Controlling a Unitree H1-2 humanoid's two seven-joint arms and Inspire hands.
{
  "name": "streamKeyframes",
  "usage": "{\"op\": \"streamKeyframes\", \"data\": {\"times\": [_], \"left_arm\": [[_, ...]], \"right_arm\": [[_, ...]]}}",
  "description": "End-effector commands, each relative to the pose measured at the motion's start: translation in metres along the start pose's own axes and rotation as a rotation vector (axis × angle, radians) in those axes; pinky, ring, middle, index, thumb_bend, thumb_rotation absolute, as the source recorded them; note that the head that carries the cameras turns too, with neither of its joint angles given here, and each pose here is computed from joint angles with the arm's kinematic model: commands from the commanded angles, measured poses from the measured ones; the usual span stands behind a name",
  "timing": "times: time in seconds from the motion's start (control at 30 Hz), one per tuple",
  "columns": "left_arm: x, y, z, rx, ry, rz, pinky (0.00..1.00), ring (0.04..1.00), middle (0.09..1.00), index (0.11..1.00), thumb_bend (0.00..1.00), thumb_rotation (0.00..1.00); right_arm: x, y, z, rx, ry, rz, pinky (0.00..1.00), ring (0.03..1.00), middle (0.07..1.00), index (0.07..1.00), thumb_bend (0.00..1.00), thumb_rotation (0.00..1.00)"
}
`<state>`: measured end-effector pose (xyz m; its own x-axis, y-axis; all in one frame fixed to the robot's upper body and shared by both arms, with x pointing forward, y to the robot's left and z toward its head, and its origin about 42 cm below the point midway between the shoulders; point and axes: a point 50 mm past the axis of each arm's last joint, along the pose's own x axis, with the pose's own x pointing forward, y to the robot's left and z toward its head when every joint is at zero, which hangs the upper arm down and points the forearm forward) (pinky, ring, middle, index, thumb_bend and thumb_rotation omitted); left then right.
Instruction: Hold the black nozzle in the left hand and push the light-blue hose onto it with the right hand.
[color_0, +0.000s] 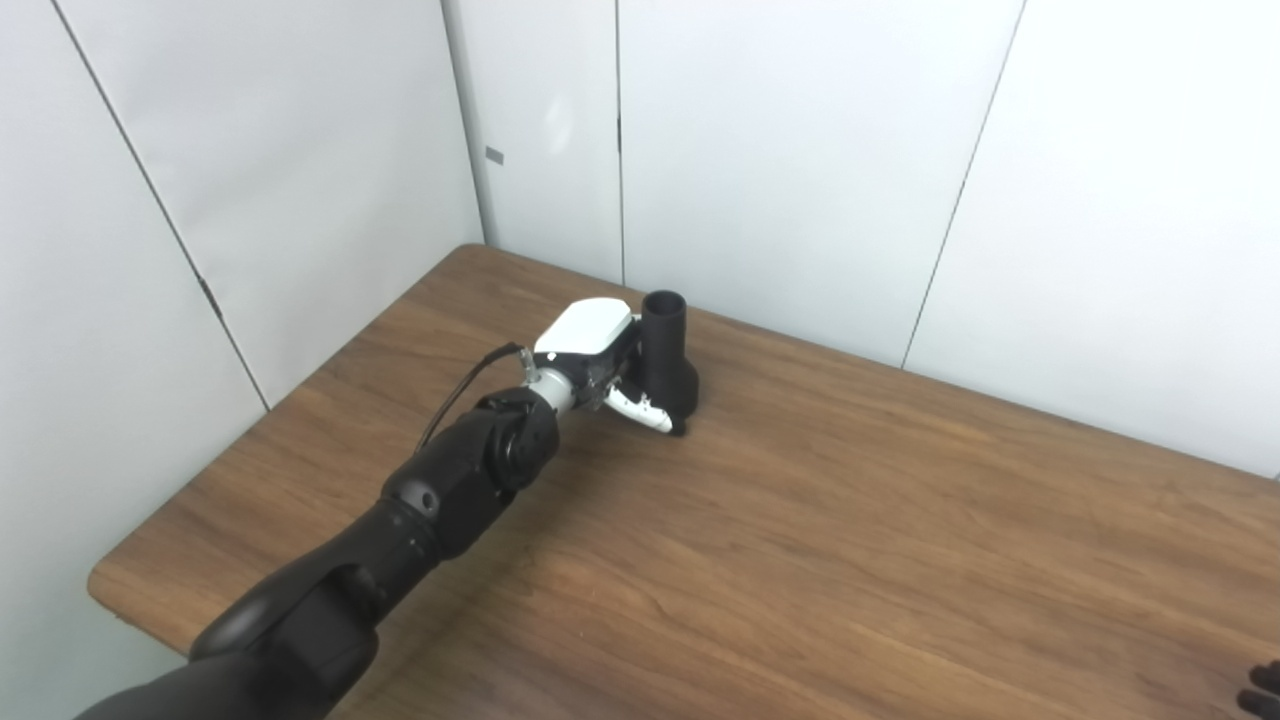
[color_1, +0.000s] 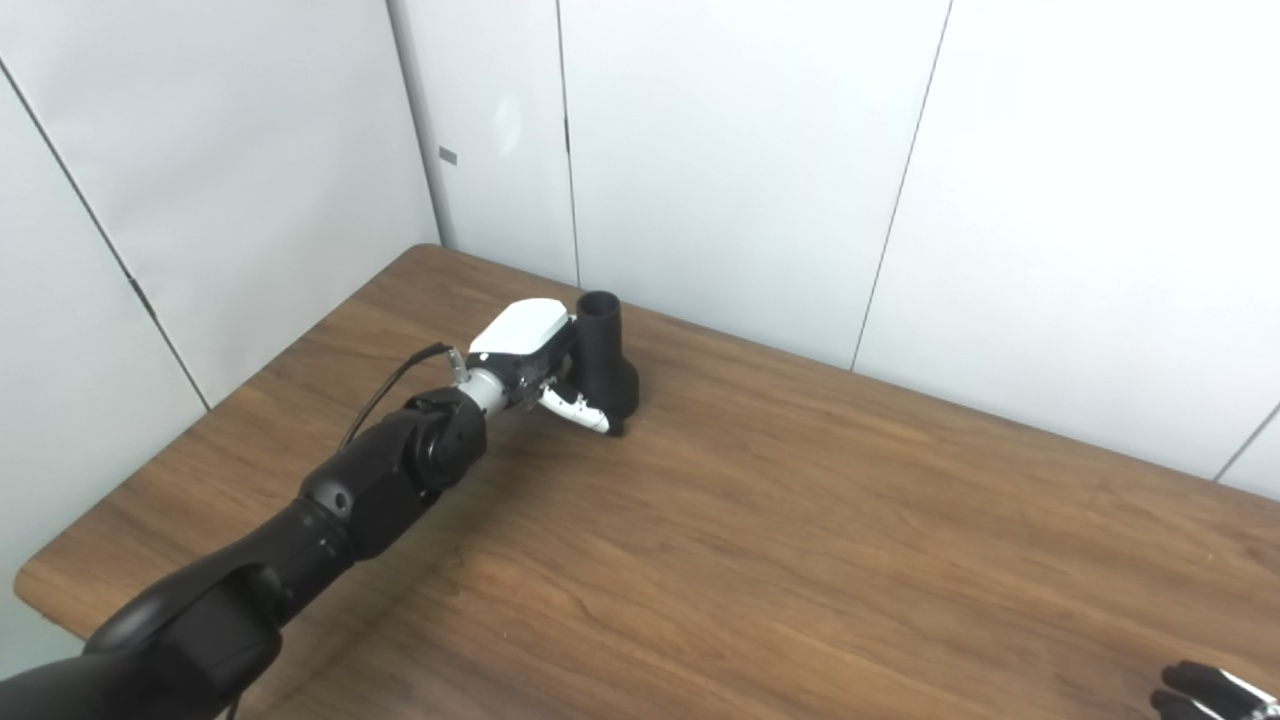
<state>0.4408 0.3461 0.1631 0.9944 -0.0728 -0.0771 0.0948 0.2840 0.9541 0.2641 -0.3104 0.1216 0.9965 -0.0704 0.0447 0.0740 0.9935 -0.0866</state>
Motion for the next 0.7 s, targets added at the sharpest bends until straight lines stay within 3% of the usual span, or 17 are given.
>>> {"op": "streamKeyframes", "data": {"times": [0.0, 0.2, 0.27, 0.33, 0.4, 0.43, 0.5, 0.67], "left_arm": [[-0.032, -0.083, -0.003, -0.017, 0.046, -0.303, 0.55, 0.676, 0.732, 0.746, 1.0, 0.23], [-0.034, -0.092, -0.003, 0.007, 0.017, -0.301, 0.6, 0.698, 0.733, 0.735, 1.0, 0.26], [-0.035, -0.096, -0.003, 0.016, 0.007, -0.286, 0.49, 0.591, 0.642, 0.693, 1.0, 0.24], [-0.036, -0.1, -0.003, 0.02, -0.01, -0.266, 0.47, 0.559, 0.615, 0.657, 1.0, 0.22], [-0.038, -0.104, -0.002, 0.009, -0.034, -0.228, 0.46, 0.529, 0.571, 0.59, 0.98, 0.12], [-0.039, -0.107, -0.002, -0.01, -0.044, -0.212, 0.45, 0.511, 0.551, 0.541, 0.76, 0.09], [-0.042, -0.111, -0.002, -0.037, -0.053, -0.19, 0.43, 0.475, 0.501, 0.499, 0.57, 0.02], [-0.048, -0.123, 0.002, -0.082, -0.062, -0.141, 0.34, 0.396, 0.449, 0.507, 0.52, 0.0]], "right_arm": [[0.003, -0.004, 0.012, -0.014, -0.054, 0.002, 0.54, 0.649, 0.67, 0.628, 0.46, 0.39], [0.002, -0.005, 0.013, -0.012, -0.043, -0.001, 0.54, 0.65, 0.672, 0.63, 0.47, 0.41], [0.001, -0.005, 0.013, -0.008, -0.037, 0.0, 0.55, 0.653, 0.673, 0.63, 0.5, 0.41], [0.001, -0.005, 0.014, -0.012, -0.037, 0.002, 0.55, 0.656, 0.676, 0.632, 0.49, 0.42], [0.001, -0.005, 0.014, -0.017, -0.04, 0.001, 0.55, 0.66, 0.678, 0.636, 0.48, 0.41], [0.001, -0.006, 0.014, -0.018, -0.04, 0.002, 0.56, 0.661, 0.678, 0.636, 0.47, 0.4], [0.001, -0.006, 0.014, -0.019, -0.04, 0.0, 0.56, 0.666, 0.683, 0.64, 0.46, 0.4], [0.001, -0.006, 0.014, -0.018, -0.039, 0.0, 0.55, 0.657, 0.678, 0.636, 0.48, 0.41]]}}
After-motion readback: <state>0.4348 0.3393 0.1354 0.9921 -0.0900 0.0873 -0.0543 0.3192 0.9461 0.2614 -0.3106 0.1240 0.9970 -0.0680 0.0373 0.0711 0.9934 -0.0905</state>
